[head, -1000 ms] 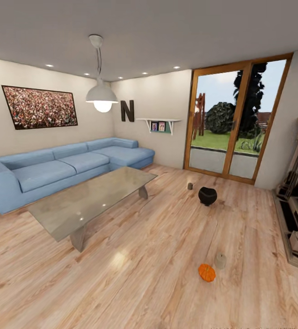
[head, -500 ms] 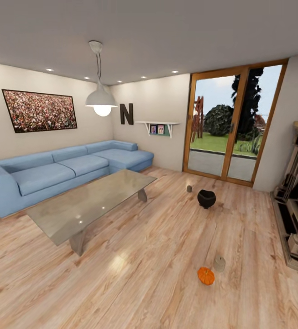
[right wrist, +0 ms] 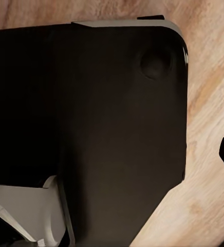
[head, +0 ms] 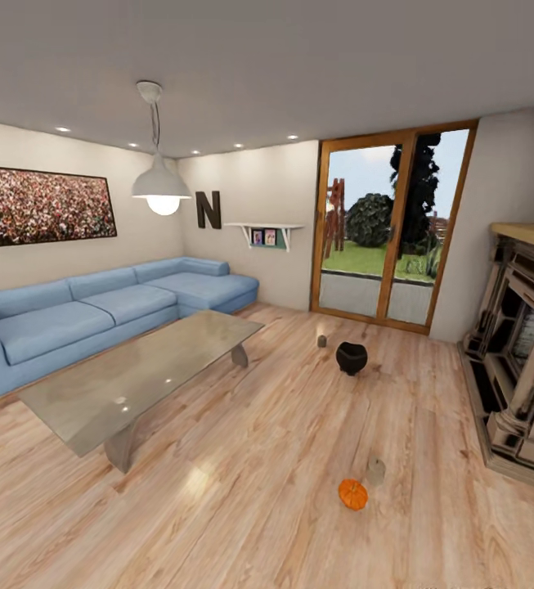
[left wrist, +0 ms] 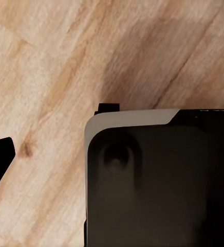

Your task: Place each of the two pumpkins and all three candles from the living room inside a cabinet in the living room (use any cabinet), then make sure every cabinet is closed, and position the cauldron so it is next to a table in the living room.

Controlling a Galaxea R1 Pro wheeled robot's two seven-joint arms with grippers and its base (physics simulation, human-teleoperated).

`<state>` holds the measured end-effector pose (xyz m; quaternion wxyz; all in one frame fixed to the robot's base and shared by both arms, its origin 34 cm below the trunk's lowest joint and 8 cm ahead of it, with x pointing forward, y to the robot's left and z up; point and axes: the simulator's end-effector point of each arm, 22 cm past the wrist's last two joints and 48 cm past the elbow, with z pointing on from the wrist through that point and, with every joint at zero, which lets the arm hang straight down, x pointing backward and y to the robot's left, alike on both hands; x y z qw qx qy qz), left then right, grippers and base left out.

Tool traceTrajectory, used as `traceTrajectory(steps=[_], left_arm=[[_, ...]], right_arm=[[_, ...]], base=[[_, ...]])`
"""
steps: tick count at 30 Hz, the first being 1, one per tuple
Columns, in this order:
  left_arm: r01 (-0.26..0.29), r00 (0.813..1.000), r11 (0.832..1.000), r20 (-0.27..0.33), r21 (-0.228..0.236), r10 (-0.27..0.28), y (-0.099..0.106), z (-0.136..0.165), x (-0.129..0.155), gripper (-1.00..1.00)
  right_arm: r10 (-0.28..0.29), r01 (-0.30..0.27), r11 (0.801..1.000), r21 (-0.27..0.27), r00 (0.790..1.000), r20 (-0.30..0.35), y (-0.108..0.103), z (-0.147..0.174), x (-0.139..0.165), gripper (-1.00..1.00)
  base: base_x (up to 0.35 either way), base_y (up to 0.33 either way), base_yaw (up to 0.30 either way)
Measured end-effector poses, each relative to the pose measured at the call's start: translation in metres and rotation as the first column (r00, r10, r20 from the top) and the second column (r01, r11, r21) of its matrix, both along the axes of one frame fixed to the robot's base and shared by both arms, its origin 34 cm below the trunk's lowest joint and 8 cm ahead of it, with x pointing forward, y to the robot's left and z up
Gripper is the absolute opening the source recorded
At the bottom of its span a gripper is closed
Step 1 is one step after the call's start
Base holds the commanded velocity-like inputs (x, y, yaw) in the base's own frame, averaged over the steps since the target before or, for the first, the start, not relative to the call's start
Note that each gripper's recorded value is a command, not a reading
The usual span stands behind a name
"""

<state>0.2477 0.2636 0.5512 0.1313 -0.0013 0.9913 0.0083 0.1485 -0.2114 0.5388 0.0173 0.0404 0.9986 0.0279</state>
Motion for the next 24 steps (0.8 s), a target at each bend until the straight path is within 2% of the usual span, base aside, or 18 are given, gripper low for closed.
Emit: traceTrajectory(steps=[24], left_arm=[[0.005,1.000,1.000,0.024,0.000,-0.005,0.000,0.031,0.004,1.00]], right_arm=[[-0.004,0.004,1.000,-0.005,1.000,0.017,-0.001,0.029,0.001,1.00]], base=[[0.000,0.000,-0.200]])
